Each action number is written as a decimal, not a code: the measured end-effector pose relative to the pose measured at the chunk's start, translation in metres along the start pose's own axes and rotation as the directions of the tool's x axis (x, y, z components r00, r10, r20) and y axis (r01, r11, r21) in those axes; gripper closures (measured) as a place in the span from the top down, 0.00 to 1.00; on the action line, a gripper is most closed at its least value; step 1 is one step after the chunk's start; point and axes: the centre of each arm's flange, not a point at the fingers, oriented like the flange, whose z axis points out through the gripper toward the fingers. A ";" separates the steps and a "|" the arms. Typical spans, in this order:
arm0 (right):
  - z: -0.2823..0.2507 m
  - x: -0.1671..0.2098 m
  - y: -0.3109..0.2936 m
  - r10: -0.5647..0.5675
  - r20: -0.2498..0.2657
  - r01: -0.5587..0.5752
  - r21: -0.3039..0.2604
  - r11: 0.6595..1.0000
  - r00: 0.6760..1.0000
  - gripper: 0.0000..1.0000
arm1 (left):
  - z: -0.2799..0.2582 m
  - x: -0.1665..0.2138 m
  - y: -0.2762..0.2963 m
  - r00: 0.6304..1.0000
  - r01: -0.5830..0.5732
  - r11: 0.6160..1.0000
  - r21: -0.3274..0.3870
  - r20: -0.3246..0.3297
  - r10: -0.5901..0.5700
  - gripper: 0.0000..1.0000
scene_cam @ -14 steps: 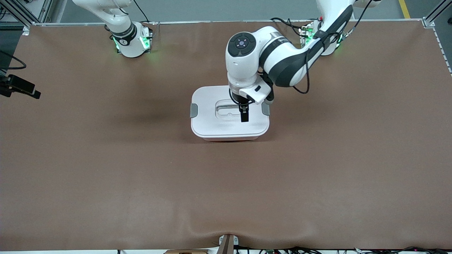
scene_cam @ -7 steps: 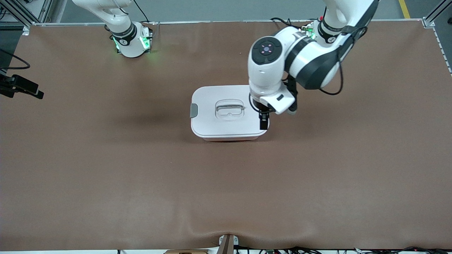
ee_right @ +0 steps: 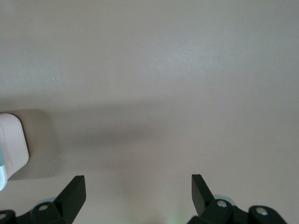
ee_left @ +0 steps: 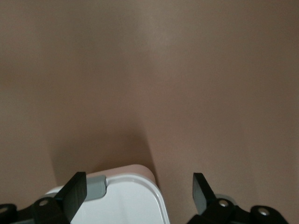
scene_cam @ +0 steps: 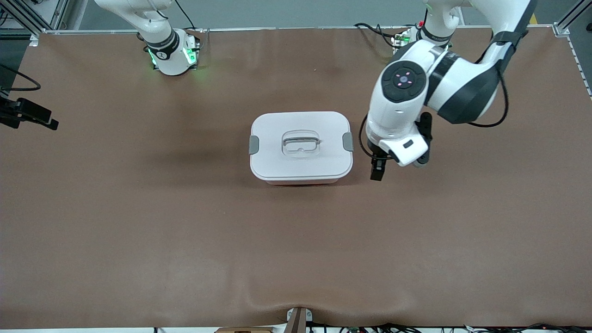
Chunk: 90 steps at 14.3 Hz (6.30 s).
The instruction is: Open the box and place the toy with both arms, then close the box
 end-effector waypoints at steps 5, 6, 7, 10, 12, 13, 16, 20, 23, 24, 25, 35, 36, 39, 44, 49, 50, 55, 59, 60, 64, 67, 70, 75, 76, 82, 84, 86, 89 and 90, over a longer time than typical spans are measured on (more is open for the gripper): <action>0.000 0.000 0.000 0.000 0.001 0.000 0.000 1.000 1.000 1.00 | -0.016 0.068 0.012 0.991 -0.132 0.991 -0.005 -0.003 0.132 1.00; 0.000 0.000 0.000 0.000 0.001 0.000 0.000 1.000 1.000 1.00 | -0.019 0.084 0.014 0.987 -0.163 0.987 -0.007 -0.003 0.163 1.00; 0.000 0.000 0.000 0.000 0.001 0.000 0.000 1.000 1.000 1.00 | -0.020 0.100 0.016 0.980 -0.199 0.980 -0.009 -0.004 0.199 1.00; 0.001 0.000 0.000 0.001 0.001 -0.001 0.000 1.000 1.000 1.00 | -0.018 0.131 0.018 0.948 -0.320 0.948 0.005 0.000 0.320 1.00; 0.000 0.000 0.001 0.003 0.000 -0.003 0.000 1.000 1.000 1.00 | -0.017 0.137 0.017 0.925 -0.380 0.925 0.016 0.002 0.380 1.00; 0.000 0.000 0.001 0.003 -0.001 -0.003 0.000 1.000 1.000 1.00 | -0.017 0.140 0.017 0.916 -0.401 0.916 0.018 0.003 0.401 1.00; -0.001 0.001 0.001 0.002 -0.004 -0.002 0.000 1.000 1.000 1.00 | -0.017 0.158 0.017 0.877 -0.481 0.877 0.019 0.005 0.481 1.00; -0.002 0.001 0.001 0.003 -0.004 -0.003 -0.001 1.000 1.000 1.00 | -0.018 0.195 0.013 0.814 -0.580 0.813 0.052 0.005 0.580 1.00; -0.002 0.001 0.001 0.003 -0.004 -0.003 -0.001 1.000 1.000 1.00 | -0.022 0.237 0.000 0.773 -0.632 0.766 0.116 0.014 0.635 1.00; -0.002 0.001 0.001 0.003 -0.004 -0.003 -0.001 1.000 1.000 1.00 | -0.026 0.253 -0.004 0.748 -0.659 0.741 0.128 0.012 0.664 1.00; -0.002 0.001 0.001 0.003 -0.004 -0.003 -0.001 1.000 1.000 1.00 | -0.031 0.268 -0.009 0.722 -0.686 0.714 0.141 0.007 0.692 1.00; -0.002 0.001 0.002 0.003 -0.004 -0.003 -0.002 1.000 1.000 1.00 | -0.103 0.326 -0.064 0.638 -0.767 0.633 0.105 0.014 0.770 1.00; -0.002 0.001 0.002 0.003 -0.004 -0.003 -0.002 1.000 1.000 1.00 | -0.113 0.331 -0.075 0.640 -0.767 0.636 0.080 0.036 0.768 1.00; -0.001 0.001 0.002 0.003 -0.003 -0.003 -0.002 1.000 1.000 1.00 | -0.140 0.345 -0.105 0.575 -0.817 0.576 0.007 0.067 0.815 1.00; -0.001 0.001 0.002 0.003 -0.003 -0.003 -0.002 1.000 1.000 1.00 | -0.157 0.321 -0.128 0.490 -0.869 0.494 -0.028 0.090 0.867 1.00; 0.000 0.002 0.002 0.003 -0.002 -0.003 -0.003 1.000 1.000 1.00 | -0.159 0.316 -0.141 0.397 -0.914 0.402 -0.049 0.095 0.913 1.00; 0.000 0.002 0.002 0.004 -0.002 -0.004 -0.004 1.000 1.000 1.00 | -0.161 0.317 -0.142 0.376 -0.923 0.381 -0.053 0.085 0.923 1.00; 0.000 0.002 0.002 0.004 -0.001 -0.004 -0.004 1.000 1.000 1.00 | -0.160 0.318 -0.137 0.313 -0.947 0.315 -0.062 0.050 0.949 1.00; 0.004 0.004 0.002 0.004 0.007 -0.004 -0.005 1.000 1.000 1.00 | -0.157 0.318 -0.135 0.311 -0.948 0.313 -0.063 0.037 0.950 1.00; 0.005 0.004 0.002 0.004 0.007 -0.004 -0.005 1.000 1.000 1.00 | -0.155 0.318 -0.133 0.311 -0.948 0.313 -0.063 0.032 0.950 1.00; 0.005 0.005 0.002 0.004 0.008 -0.004 -0.005 1.000 1.000 1.00 | -0.151 0.311 -0.131 0.297 -0.951 0.299 -0.081 0.036 0.954 1.00; 0.005 0.005 0.002 0.004 0.008 -0.004 -0.005 1.000 1.000 1.00 | -0.151 0.308 -0.129 0.292 -0.952 0.293 -0.087 0.030 0.956 1.00; 0.005 0.005 0.002 0.004 0.008 -0.004 -0.005 1.000 1.000 1.00 | -0.151 0.308 -0.129 0.292 -0.952 0.294 -0.087 0.030 0.956 1.00; 0.005 0.005 0.002 0.004 0.007 -0.004 -0.005 1.000 1.000 1.00 | -0.149 0.308 -0.129 0.292 -0.952 0.294 -0.086 0.033 0.956 1.00; 0.005 0.005 0.002 0.004 0.007 -0.004 -0.005 1.000 1.000 1.00 | -0.149 0.308 -0.129 0.292 -0.952 0.294 -0.086 0.034 0.956 1.00; 0.005 0.005 0.001 0.002 0.007 -0.002 -0.005 1.000 1.000 1.00 | -0.144 0.305 -0.126 0.285 -0.954 0.287 -0.086 0.039 0.958 1.00; 0.005 0.005 0.001 0.002 0.007 -0.002 -0.005 1.000 1.000 1.00 | -0.144 0.304 -0.125 0.283 -0.954 0.286 -0.085 0.040 0.958 1.00; 0.005 0.005 0.001 0.002 0.007 -0.002 -0.005 1.000 1.000 1.00 | -0.144 0.304 -0.125 0.283 -0.954 0.286 -0.085 0.040 0.958 1.00; 0.005 0.005 0.001 0.002 0.007 -0.002 -0.005 1.000 1.000 1.00 | -0.144 0.303 -0.125 0.282 -0.955 0.285 -0.085 0.040 0.958 1.00; 0.005 0.005 0.001 0.002 0.007 -0.002 -0.005 1.000 1.000 1.00 | -0.144 0.303 -0.125 0.282 -0.955 0.285 -0.085 0.040 0.958 1.00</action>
